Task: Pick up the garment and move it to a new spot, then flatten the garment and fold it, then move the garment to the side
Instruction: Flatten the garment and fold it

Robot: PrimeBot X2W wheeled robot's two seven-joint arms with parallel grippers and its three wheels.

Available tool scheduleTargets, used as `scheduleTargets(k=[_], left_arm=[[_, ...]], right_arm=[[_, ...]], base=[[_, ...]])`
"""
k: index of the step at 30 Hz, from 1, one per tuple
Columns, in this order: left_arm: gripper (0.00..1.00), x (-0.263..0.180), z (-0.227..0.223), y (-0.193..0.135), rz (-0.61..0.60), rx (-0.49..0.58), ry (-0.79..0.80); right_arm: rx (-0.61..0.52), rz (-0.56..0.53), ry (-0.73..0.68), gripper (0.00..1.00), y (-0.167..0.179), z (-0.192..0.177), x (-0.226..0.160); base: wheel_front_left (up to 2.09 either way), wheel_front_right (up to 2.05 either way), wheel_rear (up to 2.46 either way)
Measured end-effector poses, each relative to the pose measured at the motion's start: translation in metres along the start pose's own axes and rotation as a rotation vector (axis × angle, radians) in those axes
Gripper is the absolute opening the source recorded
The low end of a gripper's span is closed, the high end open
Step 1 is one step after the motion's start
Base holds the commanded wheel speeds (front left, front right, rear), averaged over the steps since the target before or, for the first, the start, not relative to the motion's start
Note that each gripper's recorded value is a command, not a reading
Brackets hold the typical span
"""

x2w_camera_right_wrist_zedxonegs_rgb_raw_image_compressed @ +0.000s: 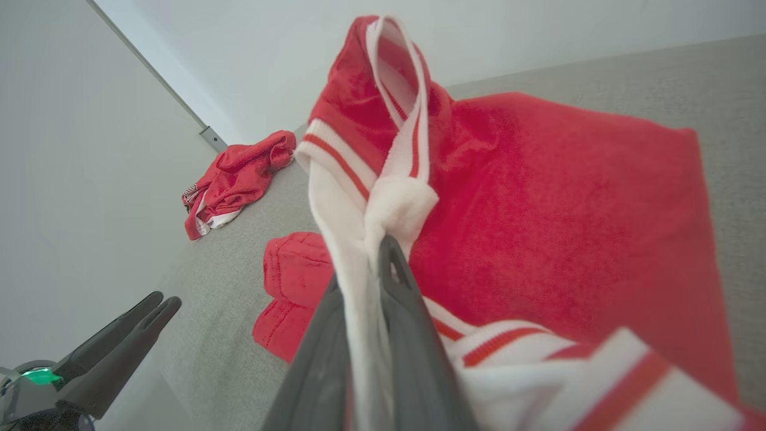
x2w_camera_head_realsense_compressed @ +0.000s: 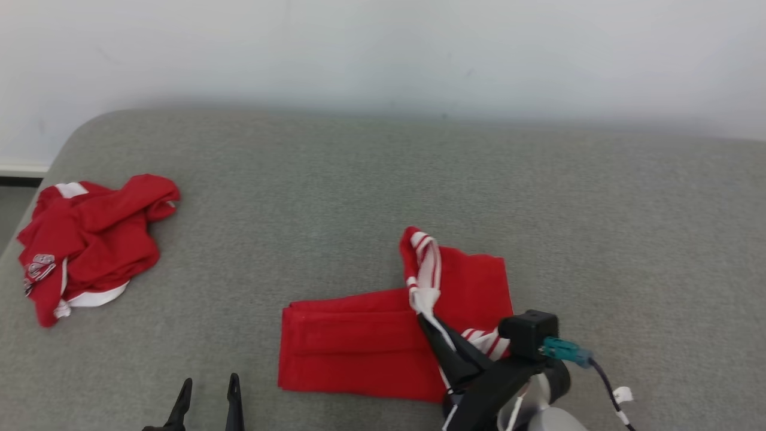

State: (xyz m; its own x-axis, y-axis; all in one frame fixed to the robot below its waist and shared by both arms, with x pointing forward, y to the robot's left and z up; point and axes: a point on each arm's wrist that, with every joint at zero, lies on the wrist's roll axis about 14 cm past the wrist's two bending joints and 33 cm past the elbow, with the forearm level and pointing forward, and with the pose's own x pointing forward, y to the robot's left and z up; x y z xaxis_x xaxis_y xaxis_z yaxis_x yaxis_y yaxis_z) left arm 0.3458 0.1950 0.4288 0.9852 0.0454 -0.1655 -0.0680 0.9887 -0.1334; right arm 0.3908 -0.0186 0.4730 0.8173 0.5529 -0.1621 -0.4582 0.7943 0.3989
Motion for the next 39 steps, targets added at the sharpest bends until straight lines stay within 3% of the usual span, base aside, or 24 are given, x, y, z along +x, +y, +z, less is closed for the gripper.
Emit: scheduleTargets(k=[8, 16, 18, 19, 24, 33, 39], left_arm=[[1.00, -0.007, 0.007, 0.007, 0.018, -0.001, -0.024], [1.00, -0.020, 0.006, 0.020, 0.066, -0.004, -0.023], [1.00, -0.022, 0.007, 0.024, 0.082, -0.003, -0.025], [1.00, -0.023, 0.007, 0.025, 0.088, 0.000, -0.024], [1.00, -0.023, 0.007, 0.031, 0.109, 0.012, -0.022], [1.00, -0.007, 0.016, 0.016, 0.060, 0.026, -0.050], [1.00, 0.003, 0.022, 0.006, 0.024, 0.036, -0.066]], right_arm=[[-0.041, 0.154, 0.073, 0.00, 0.050, -0.017, 0.031], [-0.098, 0.209, 0.127, 0.00, 0.064, -0.036, 0.057], [-0.088, 0.229, 0.120, 0.60, 0.070, -0.037, 0.062], [-0.086, 0.237, 0.117, 1.00, 0.072, -0.037, 0.064], [-0.068, 0.212, 0.028, 1.00, 0.064, -0.021, 0.071], [-0.107, -0.037, -0.063, 1.00, -0.018, 0.002, 0.053], [-0.168, -0.201, -0.147, 1.00, -0.068, 0.022, 0.016]], base=[[0.00, 0.00, 0.00], [0.00, 0.00, 0.00], [0.00, 0.00, 0.00], [0.00, 0.00, 0.00], [0.00, 0.00, 0.00], [0.00, 0.00, 0.00], [0.00, 0.00, 0.00]])
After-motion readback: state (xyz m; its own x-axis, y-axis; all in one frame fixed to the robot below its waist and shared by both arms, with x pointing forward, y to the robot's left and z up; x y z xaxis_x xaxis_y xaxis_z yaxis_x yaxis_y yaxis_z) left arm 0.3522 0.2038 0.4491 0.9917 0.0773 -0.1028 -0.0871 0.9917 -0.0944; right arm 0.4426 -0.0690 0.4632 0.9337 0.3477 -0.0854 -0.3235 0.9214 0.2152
